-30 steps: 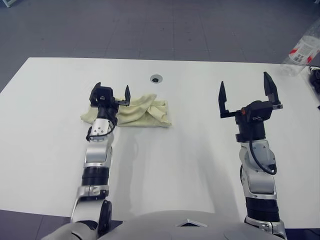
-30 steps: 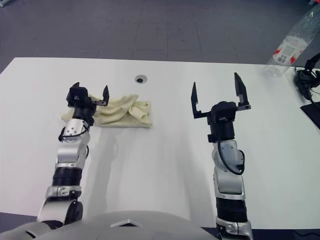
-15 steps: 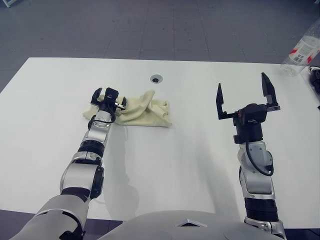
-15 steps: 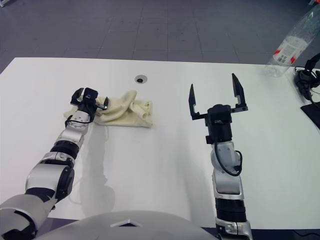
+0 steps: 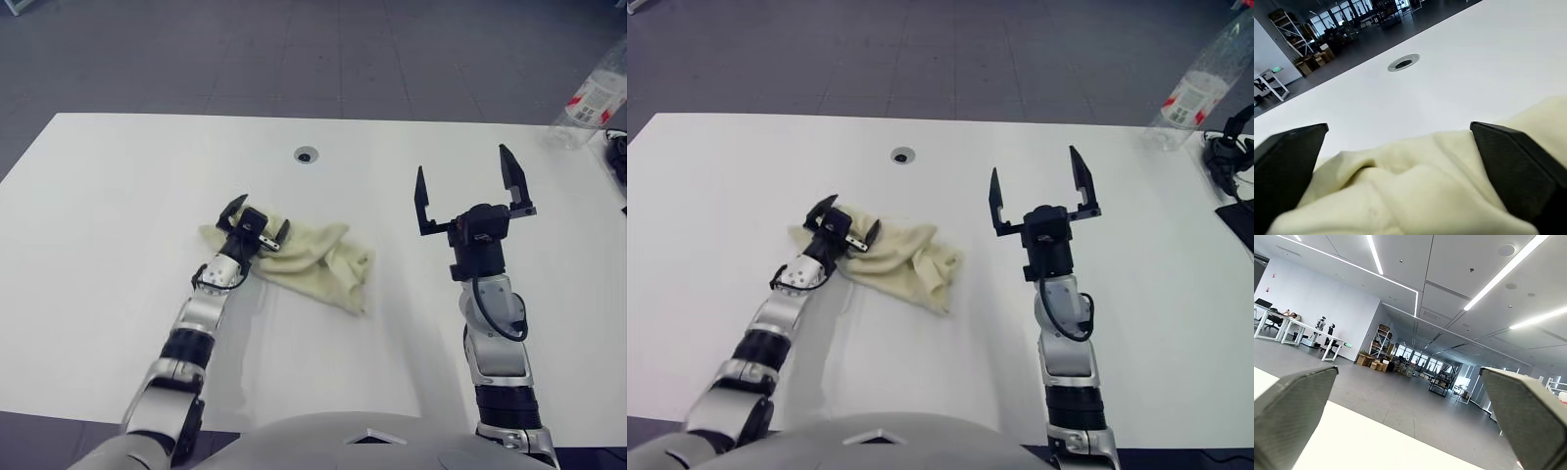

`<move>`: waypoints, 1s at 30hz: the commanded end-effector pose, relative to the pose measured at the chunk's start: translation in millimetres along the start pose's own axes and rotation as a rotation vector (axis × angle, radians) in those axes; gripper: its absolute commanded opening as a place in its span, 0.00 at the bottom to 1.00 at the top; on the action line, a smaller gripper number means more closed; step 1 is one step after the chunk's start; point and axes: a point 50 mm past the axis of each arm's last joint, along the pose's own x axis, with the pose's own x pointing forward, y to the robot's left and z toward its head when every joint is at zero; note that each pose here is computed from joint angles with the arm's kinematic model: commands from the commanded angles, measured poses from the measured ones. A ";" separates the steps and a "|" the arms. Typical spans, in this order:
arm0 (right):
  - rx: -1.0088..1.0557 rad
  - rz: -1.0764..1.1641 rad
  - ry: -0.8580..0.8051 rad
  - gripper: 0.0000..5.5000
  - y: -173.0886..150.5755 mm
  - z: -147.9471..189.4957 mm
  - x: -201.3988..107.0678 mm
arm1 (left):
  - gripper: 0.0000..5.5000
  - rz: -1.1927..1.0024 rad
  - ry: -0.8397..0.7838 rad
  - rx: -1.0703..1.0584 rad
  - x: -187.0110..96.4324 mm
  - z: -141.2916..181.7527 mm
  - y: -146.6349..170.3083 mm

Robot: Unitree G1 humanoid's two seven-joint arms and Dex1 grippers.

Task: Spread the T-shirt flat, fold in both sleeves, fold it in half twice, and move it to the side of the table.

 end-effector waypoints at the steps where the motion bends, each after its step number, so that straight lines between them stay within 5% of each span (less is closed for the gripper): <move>1: -0.005 -0.029 -0.008 0.98 -2.2 6.2 -0.2 | 0.98 -0.092 0.236 -0.156 -41.5 -18.0 -56.3; 15: 0.022 -0.048 -0.026 0.98 7.5 19.6 4.6 | 0.98 0.035 0.251 -0.287 -85.0 28.5 -81.2; 25: 0.070 -0.056 -0.014 0.98 3.9 23.5 8.5 | 0.98 -0.014 0.048 -0.334 -79.8 64.4 -72.2; 30: 0.251 0.033 0.112 0.98 0.6 18.0 3.8 | 0.98 -0.026 -0.127 -0.413 -75.6 90.6 -55.4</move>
